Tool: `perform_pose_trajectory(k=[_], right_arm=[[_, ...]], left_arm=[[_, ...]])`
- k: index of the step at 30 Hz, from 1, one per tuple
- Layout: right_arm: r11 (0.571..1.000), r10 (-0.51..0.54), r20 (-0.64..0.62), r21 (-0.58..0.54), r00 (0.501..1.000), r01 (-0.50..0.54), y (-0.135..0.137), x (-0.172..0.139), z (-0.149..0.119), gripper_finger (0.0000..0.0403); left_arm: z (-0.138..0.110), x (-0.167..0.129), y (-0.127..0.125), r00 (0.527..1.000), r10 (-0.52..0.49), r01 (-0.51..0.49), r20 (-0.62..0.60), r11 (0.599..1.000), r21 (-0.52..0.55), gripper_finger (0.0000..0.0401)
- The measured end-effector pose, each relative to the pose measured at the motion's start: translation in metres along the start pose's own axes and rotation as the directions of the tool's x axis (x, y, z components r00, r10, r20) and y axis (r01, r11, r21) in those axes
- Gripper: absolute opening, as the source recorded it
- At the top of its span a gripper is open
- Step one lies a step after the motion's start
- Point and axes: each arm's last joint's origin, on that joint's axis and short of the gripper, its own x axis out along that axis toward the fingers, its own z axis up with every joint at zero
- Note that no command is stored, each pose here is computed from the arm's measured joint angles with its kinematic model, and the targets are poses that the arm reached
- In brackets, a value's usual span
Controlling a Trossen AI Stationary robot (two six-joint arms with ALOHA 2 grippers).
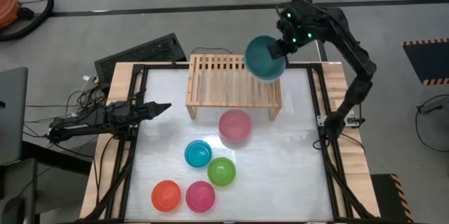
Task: Place and stack bowls onto a shelf
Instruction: Stack the dark green bowl on top of the dark blue bowl on the shelf
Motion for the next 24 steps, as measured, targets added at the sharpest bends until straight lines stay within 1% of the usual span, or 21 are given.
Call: perform_pose_trajectory(k=[3,8,14,19,24], right_arm=[[0.999,-0.030,-0.027,0.019,0.999,0.030,-0.016,0.014,0.012,0.0024],[0.999,-0.013,-0.080,0.037,0.997,0.016,-0.037,0.033,0.026,0.0024],[0.998,-0.004,-0.096,0.065,0.995,0.011,-0.054,0.040,0.032,0.0024],[0.997,-0.010,-0.098,0.069,0.995,0.017,-0.058,0.040,0.032,0.0024],[0.999,-0.010,-0.137,0.048,0.991,0.017,-0.055,0.046,0.026,0.0024]], left_arm=[[0.000,0.000,0.000,1.000,0.001,-0.001,0.002,1.000,0.000,0.0332],[0.001,0.000,0.001,1.000,0.013,-0.013,0.027,1.000,0.001,0.0332],[0.001,0.000,0.001,0.999,0.019,-0.019,0.035,1.000,0.001,0.0332],[0.001,0.000,0.001,0.999,0.019,-0.019,0.035,1.000,0.001,0.0332],[0.001,0.000,0.001,0.999,0.020,-0.019,0.036,1.000,-0.008,0.0332]])
